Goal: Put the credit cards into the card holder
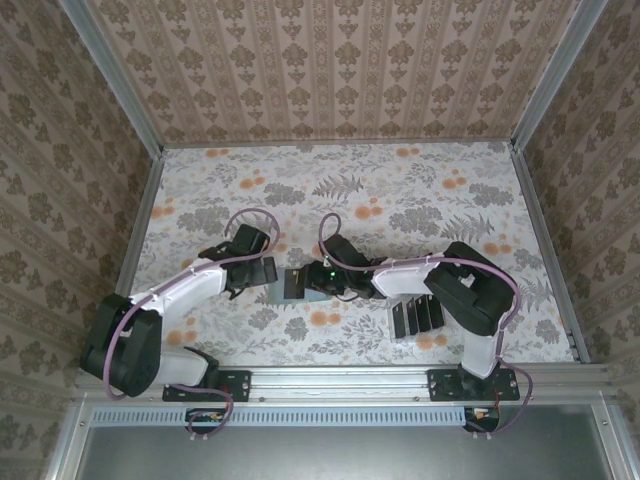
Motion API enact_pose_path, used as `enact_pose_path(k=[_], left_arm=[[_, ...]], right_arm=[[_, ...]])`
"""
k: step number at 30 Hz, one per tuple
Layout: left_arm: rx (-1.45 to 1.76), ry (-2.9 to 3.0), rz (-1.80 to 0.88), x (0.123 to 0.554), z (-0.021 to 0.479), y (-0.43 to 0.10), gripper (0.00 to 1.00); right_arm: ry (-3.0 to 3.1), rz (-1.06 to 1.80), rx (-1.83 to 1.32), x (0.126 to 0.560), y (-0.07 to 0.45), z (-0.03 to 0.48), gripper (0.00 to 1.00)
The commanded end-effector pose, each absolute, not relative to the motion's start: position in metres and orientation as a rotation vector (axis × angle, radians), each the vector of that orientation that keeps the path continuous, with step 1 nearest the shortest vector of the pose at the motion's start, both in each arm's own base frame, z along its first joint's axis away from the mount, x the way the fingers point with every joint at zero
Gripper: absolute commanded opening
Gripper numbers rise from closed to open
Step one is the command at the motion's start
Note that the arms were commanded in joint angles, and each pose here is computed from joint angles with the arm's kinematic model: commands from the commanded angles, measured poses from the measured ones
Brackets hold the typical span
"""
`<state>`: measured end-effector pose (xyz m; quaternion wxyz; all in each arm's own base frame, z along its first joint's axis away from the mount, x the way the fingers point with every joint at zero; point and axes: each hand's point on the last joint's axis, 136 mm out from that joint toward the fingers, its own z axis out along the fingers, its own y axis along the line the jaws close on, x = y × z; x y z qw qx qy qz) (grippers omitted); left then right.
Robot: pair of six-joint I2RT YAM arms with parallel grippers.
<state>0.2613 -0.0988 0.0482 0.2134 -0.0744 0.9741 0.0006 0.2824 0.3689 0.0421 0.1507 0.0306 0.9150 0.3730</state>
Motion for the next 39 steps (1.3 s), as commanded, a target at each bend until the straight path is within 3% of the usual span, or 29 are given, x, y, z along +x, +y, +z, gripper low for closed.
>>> enact_pose_path(k=[1, 5, 10, 39], left_arm=[[-0.3, 2.733, 0.023, 0.25, 0.04, -0.088, 1.0], [-0.341, 2.743, 0.025, 0.246, 0.035, -0.085, 1.0], [-0.34, 2.76, 0.016, 0.245, 0.029, -0.087, 1.0], [-0.323, 2.809, -0.006, 0.241, 0.007, -0.092, 1.0]], right_arm=[[2.693, 0.872, 0.028, 0.283, 0.351, 0.04, 0.28], [2.712, 0.809, -0.003, 0.286, 0.352, 0.039, 0.19], [2.725, 0.774, -0.028, 0.289, 0.356, 0.035, 0.14], [2.76, 0.893, -0.08, 0.291, 0.405, 0.022, 0.13]])
